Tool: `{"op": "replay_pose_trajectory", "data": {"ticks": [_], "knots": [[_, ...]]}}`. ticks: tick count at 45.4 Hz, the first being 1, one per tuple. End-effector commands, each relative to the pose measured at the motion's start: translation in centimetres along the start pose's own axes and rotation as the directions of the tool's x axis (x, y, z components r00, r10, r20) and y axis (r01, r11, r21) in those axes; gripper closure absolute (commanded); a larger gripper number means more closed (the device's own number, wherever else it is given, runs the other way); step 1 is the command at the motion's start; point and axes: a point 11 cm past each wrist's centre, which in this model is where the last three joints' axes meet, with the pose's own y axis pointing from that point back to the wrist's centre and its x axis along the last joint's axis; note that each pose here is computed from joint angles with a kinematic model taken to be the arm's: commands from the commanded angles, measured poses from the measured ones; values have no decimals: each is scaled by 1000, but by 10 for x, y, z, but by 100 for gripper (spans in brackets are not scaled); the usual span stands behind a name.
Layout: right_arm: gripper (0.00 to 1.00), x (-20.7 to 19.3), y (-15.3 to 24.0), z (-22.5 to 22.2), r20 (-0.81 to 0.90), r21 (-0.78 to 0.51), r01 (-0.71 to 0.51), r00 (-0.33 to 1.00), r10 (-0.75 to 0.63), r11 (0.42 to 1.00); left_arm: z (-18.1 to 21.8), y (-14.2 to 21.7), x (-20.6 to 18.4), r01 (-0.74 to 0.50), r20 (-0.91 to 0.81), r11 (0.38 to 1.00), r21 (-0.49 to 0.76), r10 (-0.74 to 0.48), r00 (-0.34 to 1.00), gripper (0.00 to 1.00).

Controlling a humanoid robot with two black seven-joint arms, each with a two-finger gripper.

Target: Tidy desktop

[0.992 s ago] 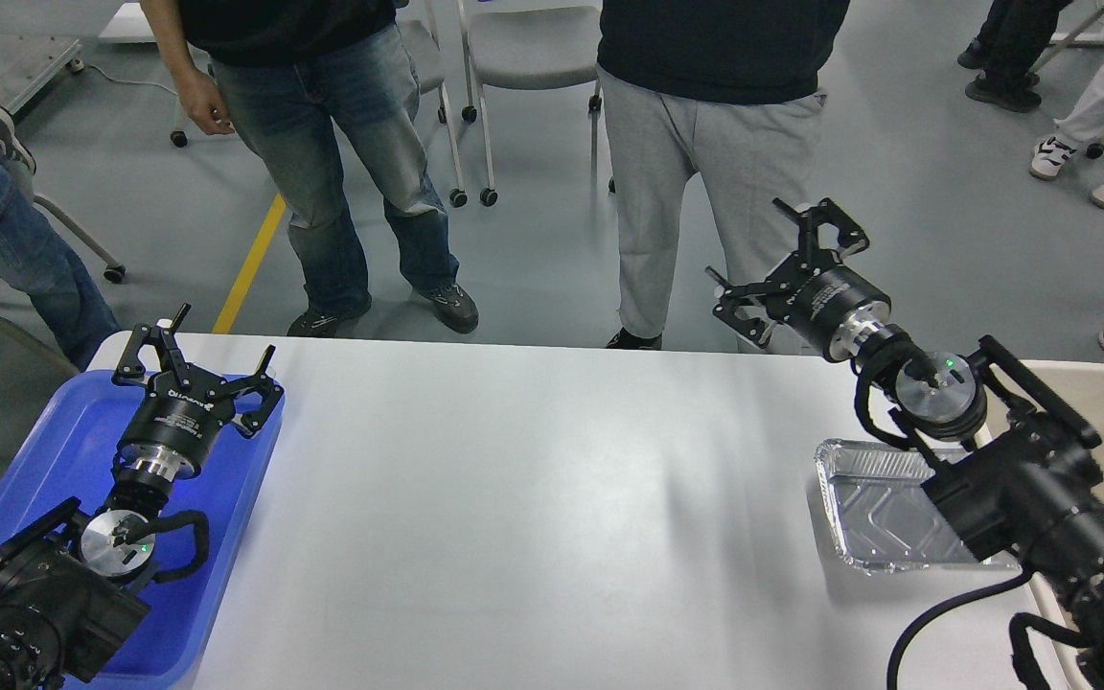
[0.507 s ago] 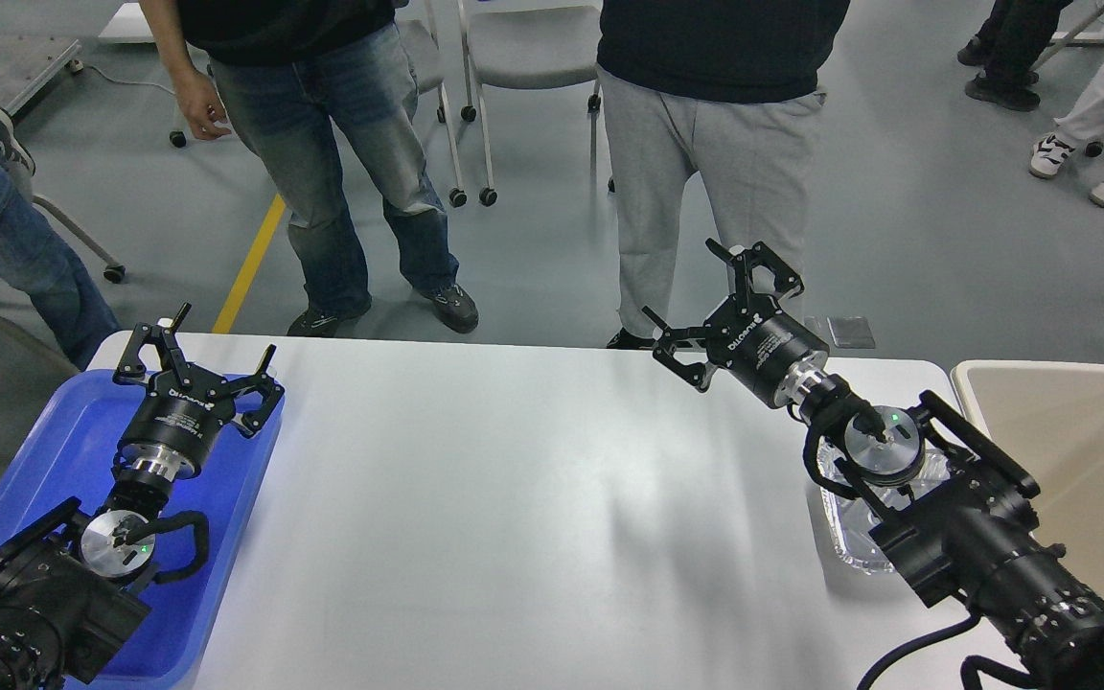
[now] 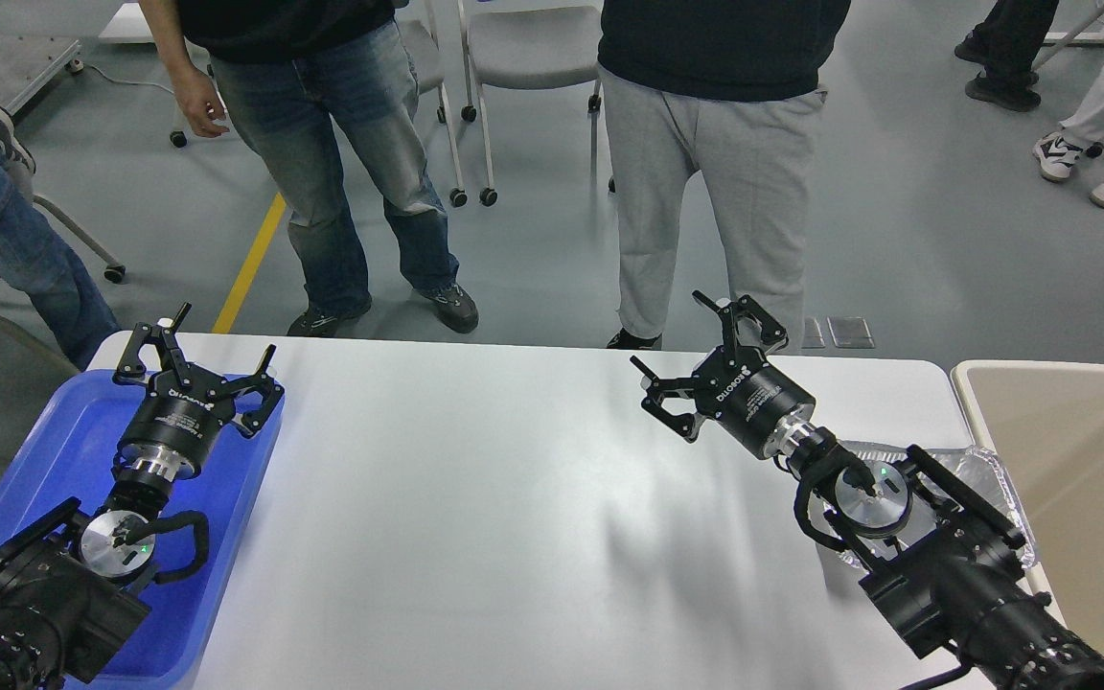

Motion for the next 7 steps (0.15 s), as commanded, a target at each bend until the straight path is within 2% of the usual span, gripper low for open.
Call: {"op": "replay_pose_trajectory", "data": {"ticks": [1,7], "knots": [[0,5,5,6,10,-5,2,1000,-2,1000,0,0,0,0,0,1000,-1,0,1000,0],[0,7,7,7,10,-5,5,1000,-5,1000,0,0,0,-1,1,1000,0,1,1000,0]]}}
